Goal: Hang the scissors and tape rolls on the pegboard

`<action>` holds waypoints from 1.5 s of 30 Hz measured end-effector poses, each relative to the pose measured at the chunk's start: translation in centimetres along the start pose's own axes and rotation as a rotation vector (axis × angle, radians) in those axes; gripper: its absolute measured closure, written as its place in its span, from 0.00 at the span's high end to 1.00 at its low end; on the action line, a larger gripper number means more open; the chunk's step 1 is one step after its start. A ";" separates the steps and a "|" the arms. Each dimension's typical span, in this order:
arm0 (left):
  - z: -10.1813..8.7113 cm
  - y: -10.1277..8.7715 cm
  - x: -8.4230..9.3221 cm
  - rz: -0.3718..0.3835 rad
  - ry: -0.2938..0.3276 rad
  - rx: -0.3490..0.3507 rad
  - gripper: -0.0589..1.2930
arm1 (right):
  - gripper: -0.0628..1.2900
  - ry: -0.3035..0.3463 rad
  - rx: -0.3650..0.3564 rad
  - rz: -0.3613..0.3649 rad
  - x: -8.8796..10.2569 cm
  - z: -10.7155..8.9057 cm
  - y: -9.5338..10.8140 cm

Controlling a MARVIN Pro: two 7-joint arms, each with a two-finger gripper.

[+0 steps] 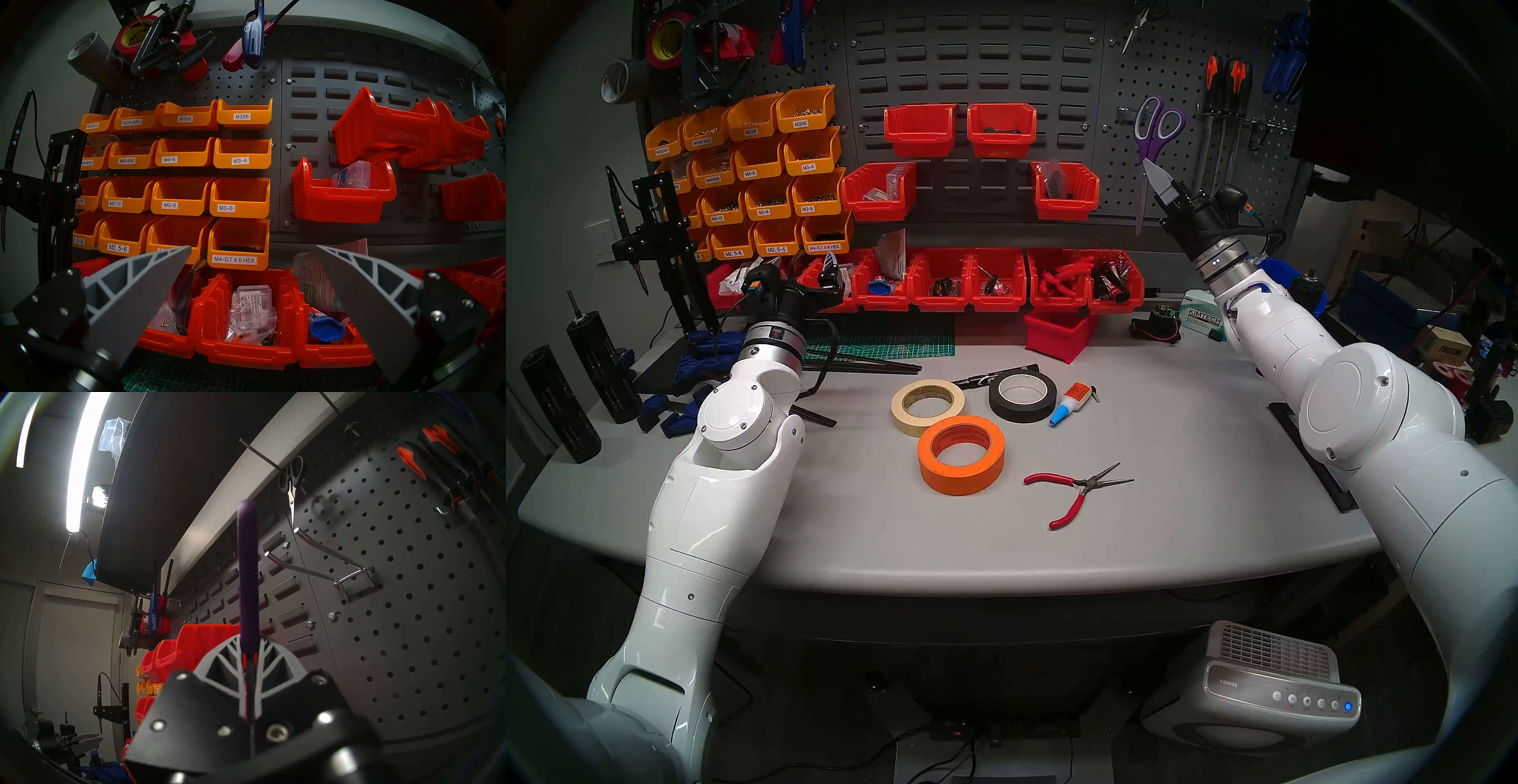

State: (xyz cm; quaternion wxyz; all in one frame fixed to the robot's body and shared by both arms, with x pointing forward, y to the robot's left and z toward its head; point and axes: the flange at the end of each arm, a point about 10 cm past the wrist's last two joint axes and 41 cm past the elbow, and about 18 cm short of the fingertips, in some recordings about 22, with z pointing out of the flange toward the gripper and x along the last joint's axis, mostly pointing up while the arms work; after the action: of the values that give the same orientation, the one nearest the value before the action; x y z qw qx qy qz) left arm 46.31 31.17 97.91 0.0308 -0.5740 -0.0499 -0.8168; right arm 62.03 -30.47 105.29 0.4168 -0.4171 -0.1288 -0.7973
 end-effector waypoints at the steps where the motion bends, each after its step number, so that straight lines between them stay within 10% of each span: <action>1: 0.0 0.0 0.0 0.000 0.000 0.000 0.96 | 0.02 0.002 -0.004 0.001 0.0 0.0 0.0; 45: 0.0 0.0 0.0 0.000 0.000 0.000 0.96 | 0.02 -0.003 -0.003 0.064 0.0 -0.1 0.1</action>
State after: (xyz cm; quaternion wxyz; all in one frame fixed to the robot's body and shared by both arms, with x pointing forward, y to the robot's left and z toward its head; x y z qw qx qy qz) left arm 46.31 31.17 97.90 0.0308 -0.5742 -0.0498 -0.8166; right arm 62.03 -30.58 105.27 0.4412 -0.4231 -0.1148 -0.7831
